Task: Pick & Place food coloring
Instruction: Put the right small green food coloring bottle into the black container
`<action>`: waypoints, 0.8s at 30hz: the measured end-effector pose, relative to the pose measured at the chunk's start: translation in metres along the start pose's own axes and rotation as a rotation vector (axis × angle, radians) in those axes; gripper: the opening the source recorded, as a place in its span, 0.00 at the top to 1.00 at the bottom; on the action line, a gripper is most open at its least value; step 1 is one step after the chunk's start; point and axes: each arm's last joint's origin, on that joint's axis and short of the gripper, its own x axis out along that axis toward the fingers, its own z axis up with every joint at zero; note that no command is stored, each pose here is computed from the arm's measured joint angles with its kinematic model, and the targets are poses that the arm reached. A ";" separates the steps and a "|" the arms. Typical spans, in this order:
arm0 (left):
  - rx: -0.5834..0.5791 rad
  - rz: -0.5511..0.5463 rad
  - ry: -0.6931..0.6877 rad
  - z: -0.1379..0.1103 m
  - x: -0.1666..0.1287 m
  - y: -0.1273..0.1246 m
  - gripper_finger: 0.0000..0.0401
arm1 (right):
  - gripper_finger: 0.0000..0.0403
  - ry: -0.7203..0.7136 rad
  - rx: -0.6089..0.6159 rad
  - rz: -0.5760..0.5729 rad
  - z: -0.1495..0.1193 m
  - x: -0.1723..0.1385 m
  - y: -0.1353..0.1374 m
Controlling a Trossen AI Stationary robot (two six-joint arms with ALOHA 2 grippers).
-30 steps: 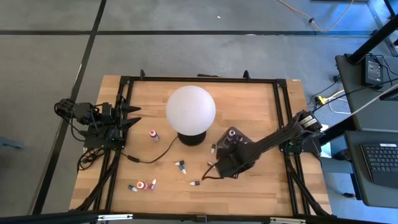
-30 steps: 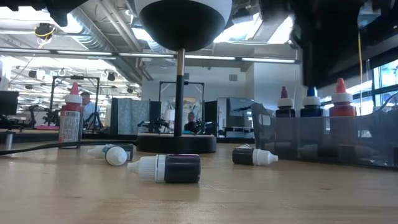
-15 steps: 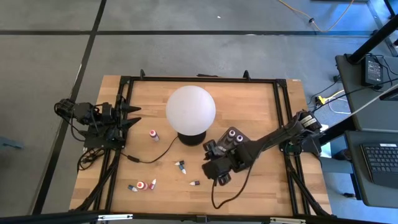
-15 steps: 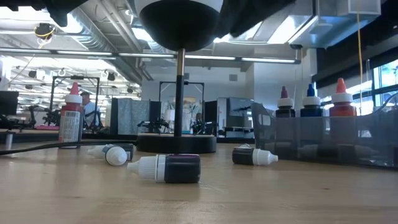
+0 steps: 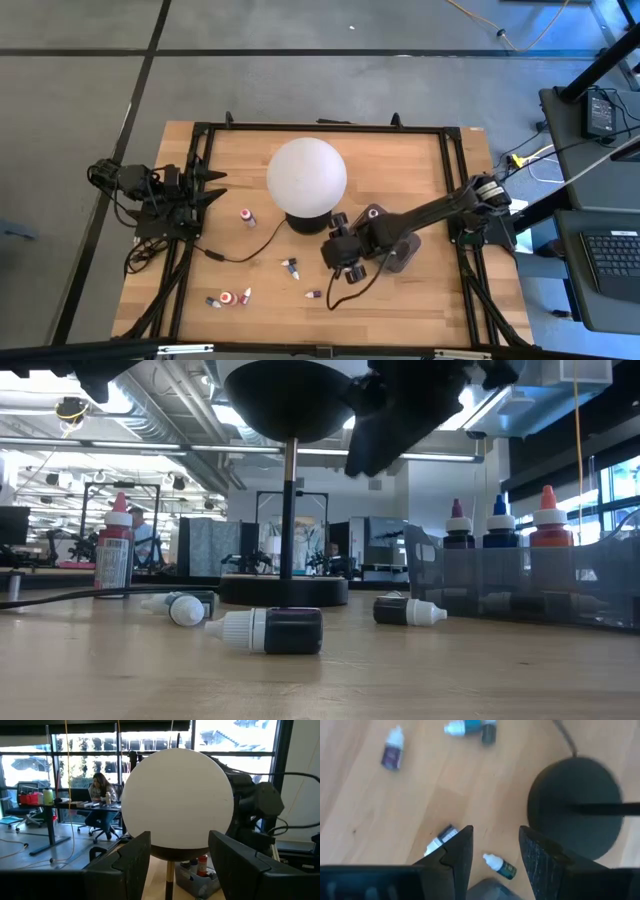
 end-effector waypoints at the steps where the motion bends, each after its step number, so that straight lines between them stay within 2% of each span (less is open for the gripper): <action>1: 0.000 0.000 0.000 0.000 0.000 0.000 0.51 | 0.60 0.018 -0.002 0.001 -0.001 0.005 0.000; 8: 0.000 0.000 0.000 0.000 0.000 0.000 0.51 | 0.60 0.107 0.004 0.001 -0.007 0.037 -0.002; 14: 0.000 0.000 0.000 0.000 0.000 0.000 0.51 | 0.60 0.158 0.030 0.004 -0.013 0.042 -0.012; 22: 0.000 0.000 0.000 0.000 0.000 0.000 0.51 | 0.60 0.206 0.163 -0.017 -0.021 0.045 -0.030; 24: 0.000 0.000 0.000 0.000 0.000 0.000 0.51 | 0.60 0.235 0.166 -0.014 -0.024 0.044 -0.031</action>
